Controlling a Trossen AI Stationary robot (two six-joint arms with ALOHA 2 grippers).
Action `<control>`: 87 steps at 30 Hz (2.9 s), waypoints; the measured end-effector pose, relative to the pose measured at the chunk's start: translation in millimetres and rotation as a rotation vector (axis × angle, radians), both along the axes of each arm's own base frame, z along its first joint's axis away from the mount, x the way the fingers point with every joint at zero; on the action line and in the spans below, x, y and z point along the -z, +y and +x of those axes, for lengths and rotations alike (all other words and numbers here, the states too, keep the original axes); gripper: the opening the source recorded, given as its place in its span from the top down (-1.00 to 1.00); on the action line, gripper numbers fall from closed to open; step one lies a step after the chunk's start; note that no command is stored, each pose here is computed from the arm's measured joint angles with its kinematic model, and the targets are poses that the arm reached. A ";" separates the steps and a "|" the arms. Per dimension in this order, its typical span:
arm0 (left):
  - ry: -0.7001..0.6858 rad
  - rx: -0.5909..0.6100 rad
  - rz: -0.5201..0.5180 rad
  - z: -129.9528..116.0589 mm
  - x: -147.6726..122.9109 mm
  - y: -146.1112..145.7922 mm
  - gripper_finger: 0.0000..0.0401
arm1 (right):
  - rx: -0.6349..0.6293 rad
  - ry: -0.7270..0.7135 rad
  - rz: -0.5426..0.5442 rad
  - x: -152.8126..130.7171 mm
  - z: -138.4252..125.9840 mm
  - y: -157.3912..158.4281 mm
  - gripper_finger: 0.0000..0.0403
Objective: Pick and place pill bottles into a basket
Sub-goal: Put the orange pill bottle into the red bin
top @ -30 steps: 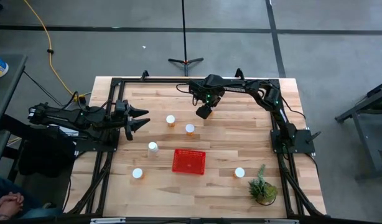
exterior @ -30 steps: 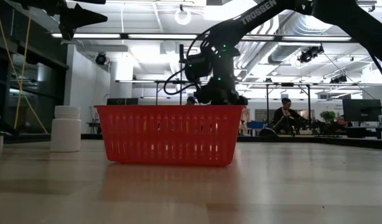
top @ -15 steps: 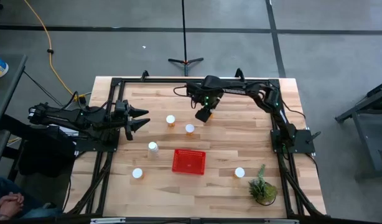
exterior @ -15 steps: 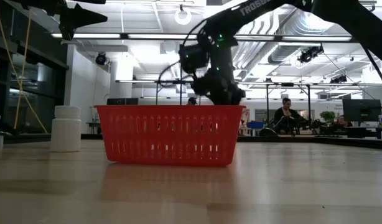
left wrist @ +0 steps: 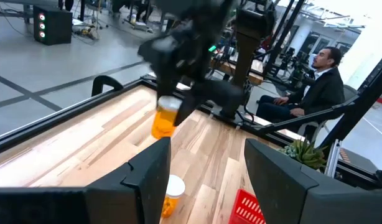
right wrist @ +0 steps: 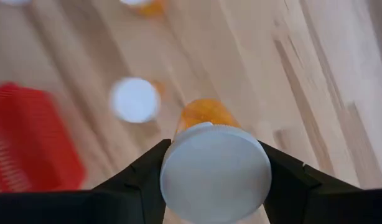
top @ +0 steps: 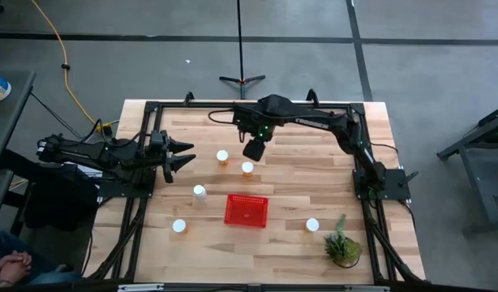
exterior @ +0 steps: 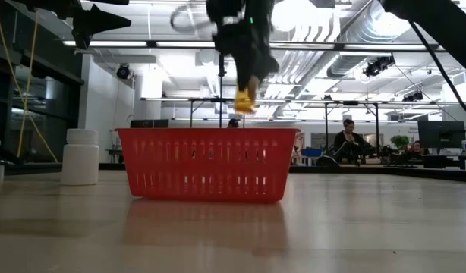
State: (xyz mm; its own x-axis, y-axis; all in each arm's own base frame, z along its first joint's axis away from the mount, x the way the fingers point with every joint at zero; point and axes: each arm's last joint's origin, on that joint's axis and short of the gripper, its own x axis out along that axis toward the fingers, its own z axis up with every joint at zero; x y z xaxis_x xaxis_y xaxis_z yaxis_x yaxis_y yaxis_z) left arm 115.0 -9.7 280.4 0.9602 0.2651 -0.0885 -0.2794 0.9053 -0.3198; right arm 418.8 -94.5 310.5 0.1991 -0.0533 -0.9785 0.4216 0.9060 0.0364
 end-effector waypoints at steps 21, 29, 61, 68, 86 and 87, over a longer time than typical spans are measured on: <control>0.002 0.001 0.007 0.0 0.0 0.0 -0.19 | -0.127 -0.079 0.103 -25.0 -0.8 132.7 0.00; 0.002 0.001 0.007 0.0 0.0 0.0 -0.19 | -0.142 -0.120 0.073 -22.2 2.2 159.9 0.02; 0.004 0.028 0.005 0.3 0.2 -0.8 -0.19 | -0.229 -0.005 0.005 18.4 15.2 188.7 0.01; 0.003 0.027 0.005 0.2 0.1 -0.7 -0.19 | -0.260 -0.014 -0.024 24.7 19.0 195.7 0.01; 0.019 0.025 0.008 0.1 1.7 -0.6 -0.19 | -0.332 0.060 -0.050 56.1 30.2 200.3 0.01; 0.020 0.026 0.008 0.0 1.7 -0.7 -0.19 | -0.335 0.063 -0.050 57.1 30.6 200.4 0.01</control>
State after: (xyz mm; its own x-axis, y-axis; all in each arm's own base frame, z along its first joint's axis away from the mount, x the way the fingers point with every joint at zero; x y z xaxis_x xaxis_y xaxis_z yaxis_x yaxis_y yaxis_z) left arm 115.1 -10.4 278.7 0.9647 0.2411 -0.1061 -0.2624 0.9149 -0.3068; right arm 449.4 105.9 253.4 0.1533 -0.0436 -0.9872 0.1007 0.9945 -0.0283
